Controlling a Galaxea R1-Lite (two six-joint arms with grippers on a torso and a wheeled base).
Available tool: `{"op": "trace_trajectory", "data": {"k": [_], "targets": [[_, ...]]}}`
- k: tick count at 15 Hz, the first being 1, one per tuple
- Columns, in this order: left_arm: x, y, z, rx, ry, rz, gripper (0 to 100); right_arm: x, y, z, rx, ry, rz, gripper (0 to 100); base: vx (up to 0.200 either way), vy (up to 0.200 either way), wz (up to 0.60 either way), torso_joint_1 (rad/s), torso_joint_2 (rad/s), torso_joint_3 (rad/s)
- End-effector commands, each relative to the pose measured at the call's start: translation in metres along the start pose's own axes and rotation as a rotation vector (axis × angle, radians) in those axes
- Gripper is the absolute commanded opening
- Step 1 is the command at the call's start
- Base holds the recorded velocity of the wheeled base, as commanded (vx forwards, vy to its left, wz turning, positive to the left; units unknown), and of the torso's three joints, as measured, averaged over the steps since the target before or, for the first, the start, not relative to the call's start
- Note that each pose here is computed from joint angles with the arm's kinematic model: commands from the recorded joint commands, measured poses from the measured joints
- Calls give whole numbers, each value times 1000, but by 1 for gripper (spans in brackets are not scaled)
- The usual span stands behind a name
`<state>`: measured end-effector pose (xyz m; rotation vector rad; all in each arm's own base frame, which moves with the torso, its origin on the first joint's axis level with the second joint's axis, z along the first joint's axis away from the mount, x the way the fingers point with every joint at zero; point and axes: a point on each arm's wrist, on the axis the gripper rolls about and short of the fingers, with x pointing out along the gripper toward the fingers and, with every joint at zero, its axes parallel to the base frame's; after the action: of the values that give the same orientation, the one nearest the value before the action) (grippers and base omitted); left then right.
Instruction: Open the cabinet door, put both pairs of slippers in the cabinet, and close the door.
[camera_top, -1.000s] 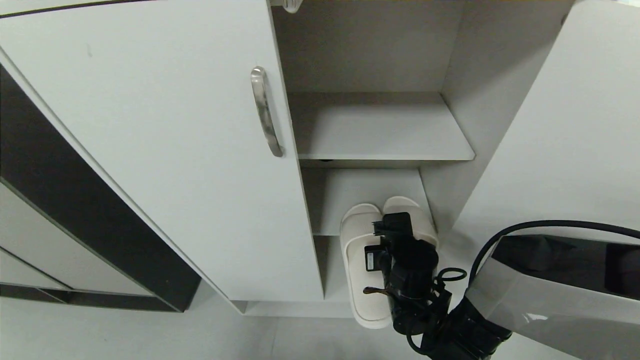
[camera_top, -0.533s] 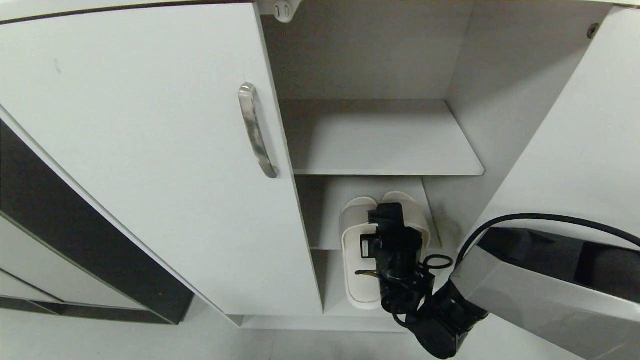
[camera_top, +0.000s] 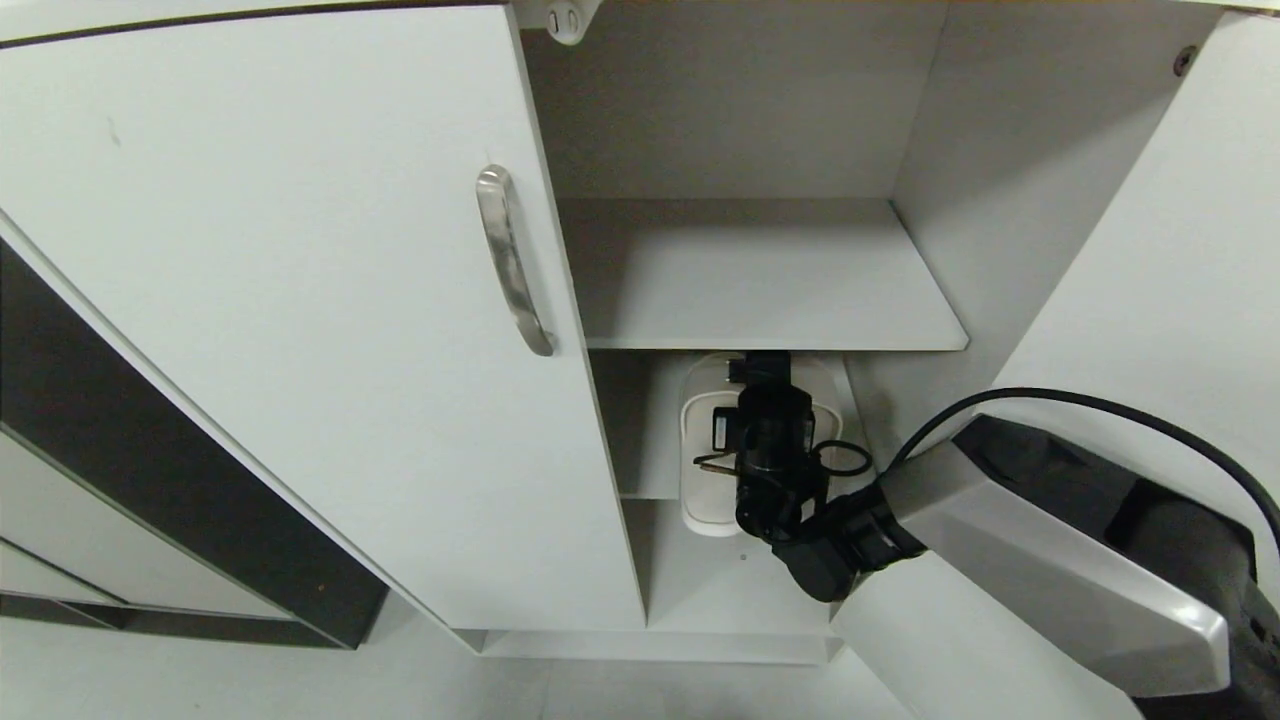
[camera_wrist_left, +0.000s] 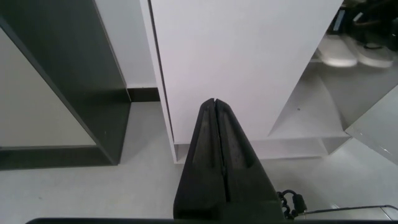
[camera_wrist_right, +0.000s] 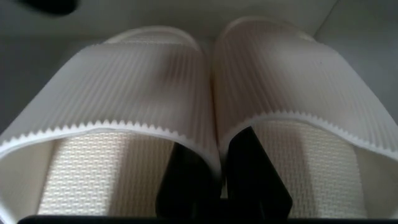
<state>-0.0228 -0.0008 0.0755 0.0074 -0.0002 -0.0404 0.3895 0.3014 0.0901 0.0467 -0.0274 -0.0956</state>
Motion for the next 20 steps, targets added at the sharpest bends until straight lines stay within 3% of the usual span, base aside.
{"op": "trace_trajectory", "data": {"k": [1, 14, 15, 20], "targets": [[0, 0, 0, 0, 2, 1, 0, 18, -2, -6, 3, -4, -25, 0, 0, 0, 0, 0, 0, 0], [0, 0, 0, 0, 2, 1, 0, 41, -3, -7, -17, 8, 19, 0, 0, 0, 0, 0, 0, 0], [0, 0, 0, 0, 2, 1, 0, 41, -3, -7, -19, 11, 19, 100, 0, 0, 0, 0, 0, 0], [0, 0, 0, 0, 2, 1, 0, 18, -7, -1, -37, 40, 38, 100, 0, 0, 0, 0, 0, 0]]}}
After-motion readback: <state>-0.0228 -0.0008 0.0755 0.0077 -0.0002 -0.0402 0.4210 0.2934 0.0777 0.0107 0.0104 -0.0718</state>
